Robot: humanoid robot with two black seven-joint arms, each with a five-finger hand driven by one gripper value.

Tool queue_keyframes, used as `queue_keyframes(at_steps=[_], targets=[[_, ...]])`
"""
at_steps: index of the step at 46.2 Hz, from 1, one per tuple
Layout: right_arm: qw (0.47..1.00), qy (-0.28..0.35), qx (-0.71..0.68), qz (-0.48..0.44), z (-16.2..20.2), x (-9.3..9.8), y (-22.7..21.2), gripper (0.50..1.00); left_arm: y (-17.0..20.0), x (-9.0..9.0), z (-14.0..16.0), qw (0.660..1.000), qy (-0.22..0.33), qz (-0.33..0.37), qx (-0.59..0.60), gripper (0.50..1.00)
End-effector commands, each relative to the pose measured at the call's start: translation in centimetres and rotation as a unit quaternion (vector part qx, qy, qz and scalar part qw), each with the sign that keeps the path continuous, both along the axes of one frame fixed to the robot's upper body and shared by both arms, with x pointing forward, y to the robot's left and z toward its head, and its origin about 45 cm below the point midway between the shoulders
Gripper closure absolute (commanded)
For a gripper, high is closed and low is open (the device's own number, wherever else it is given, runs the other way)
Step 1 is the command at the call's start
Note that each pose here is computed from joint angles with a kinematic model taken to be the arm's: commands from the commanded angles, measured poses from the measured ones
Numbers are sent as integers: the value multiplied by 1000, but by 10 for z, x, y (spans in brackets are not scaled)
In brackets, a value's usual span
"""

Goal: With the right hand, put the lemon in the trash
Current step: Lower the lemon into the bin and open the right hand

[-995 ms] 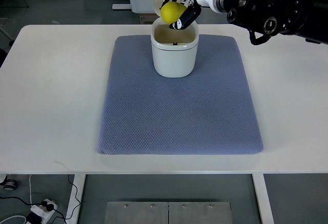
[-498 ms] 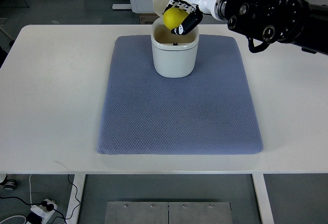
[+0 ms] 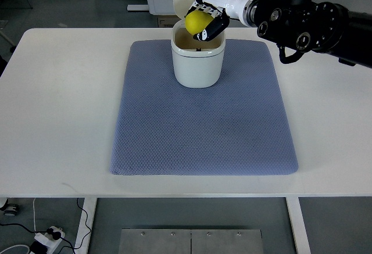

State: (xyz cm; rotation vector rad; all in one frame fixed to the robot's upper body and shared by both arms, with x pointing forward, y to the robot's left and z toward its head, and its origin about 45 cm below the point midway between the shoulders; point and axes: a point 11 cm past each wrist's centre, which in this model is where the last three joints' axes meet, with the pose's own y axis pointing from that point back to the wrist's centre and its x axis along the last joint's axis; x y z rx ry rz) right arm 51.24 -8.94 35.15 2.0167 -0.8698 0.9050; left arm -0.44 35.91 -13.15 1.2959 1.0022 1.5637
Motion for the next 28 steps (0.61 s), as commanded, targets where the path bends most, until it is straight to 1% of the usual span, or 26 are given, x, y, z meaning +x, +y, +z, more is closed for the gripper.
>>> queue_keyframes(at_steps=[1, 3, 6, 7, 16, 18, 20, 22, 23, 24, 26, 28], targets=[[1000, -1, 5, 0, 1, 0, 2, 902, 0, 0, 0, 1000, 0, 0, 0, 500], [1000, 0, 5, 1, 1, 0, 2, 896, -1, 0, 0, 1000, 0, 0, -1, 500], [1000, 0, 5, 1, 1, 0, 2, 854, -1, 0, 0, 1000, 0, 0, -1, 500], [1000, -1, 5, 0, 1, 0, 2, 848, 0, 0, 0, 1000, 1, 0, 0, 500], [1000, -1, 5, 1, 1, 0, 2, 827, 0, 0, 0, 1000, 0, 0, 0, 500], [1000, 0, 5, 1, 1, 0, 2, 810, 0, 0, 0, 1000, 0, 0, 0, 500], [1000, -1, 5, 1, 1, 0, 2, 783, 0, 0, 0, 1000, 0, 0, 0, 500], [1000, 0, 5, 1, 1, 0, 2, 741, 0, 0, 0, 1000, 0, 0, 0, 500], [1000, 0, 5, 1, 1, 0, 2, 741, 0, 0, 0, 1000, 0, 0, 0, 500], [1000, -1, 5, 1, 1, 0, 2, 718, 0, 0, 0, 1000, 0, 0, 0, 500], [1000, 0, 5, 1, 1, 0, 2, 712, 0, 0, 0, 1000, 1, 0, 0, 500], [1000, 0, 5, 1, 1, 0, 2, 695, 0, 0, 0, 1000, 1, 0, 0, 500]])
